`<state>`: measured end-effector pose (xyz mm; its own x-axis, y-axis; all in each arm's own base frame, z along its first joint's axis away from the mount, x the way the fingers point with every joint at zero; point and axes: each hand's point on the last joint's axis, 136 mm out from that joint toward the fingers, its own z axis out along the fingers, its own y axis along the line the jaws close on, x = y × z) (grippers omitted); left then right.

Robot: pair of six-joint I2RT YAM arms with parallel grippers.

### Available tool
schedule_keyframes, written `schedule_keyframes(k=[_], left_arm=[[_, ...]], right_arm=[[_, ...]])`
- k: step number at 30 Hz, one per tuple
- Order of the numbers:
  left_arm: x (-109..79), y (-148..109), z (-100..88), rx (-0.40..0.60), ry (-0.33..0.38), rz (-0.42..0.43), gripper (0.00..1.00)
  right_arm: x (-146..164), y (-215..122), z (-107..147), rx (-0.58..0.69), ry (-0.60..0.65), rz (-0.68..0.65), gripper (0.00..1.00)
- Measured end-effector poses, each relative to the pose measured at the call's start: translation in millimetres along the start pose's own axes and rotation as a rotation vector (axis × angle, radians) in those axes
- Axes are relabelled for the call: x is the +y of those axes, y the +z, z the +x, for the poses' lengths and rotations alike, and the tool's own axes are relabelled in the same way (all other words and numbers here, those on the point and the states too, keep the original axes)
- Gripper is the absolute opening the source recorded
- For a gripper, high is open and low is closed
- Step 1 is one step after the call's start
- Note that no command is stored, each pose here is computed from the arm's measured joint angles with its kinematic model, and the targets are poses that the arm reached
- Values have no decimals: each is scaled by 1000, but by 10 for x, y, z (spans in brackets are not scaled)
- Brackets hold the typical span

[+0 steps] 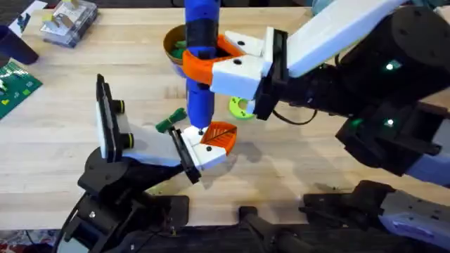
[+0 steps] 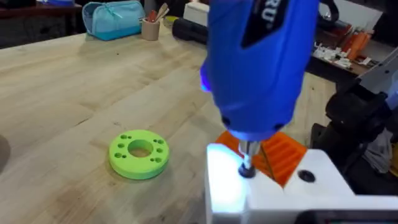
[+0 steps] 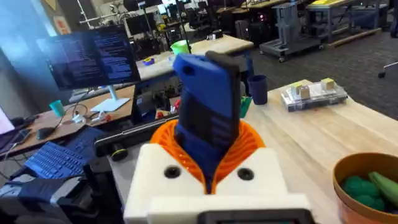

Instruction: Pick up the gripper from the table and insert it into the empty holder that is missing its gripper. Then pick up a screw, insert it into the mounting hole, and use the screwdriver to tighten it. Finally, clean up the table by picking up the vegetable and placing it into the bucket.

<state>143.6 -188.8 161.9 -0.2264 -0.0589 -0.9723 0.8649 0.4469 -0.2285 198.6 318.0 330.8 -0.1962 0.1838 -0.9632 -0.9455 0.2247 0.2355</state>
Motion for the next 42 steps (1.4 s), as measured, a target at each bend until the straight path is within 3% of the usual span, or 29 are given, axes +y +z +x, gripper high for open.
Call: schedule_keyframes(k=[42], left_arm=[[-2,0,3,1,-5,1,14]], right_arm=[[68,-1,16,29,-69,-36,26]])
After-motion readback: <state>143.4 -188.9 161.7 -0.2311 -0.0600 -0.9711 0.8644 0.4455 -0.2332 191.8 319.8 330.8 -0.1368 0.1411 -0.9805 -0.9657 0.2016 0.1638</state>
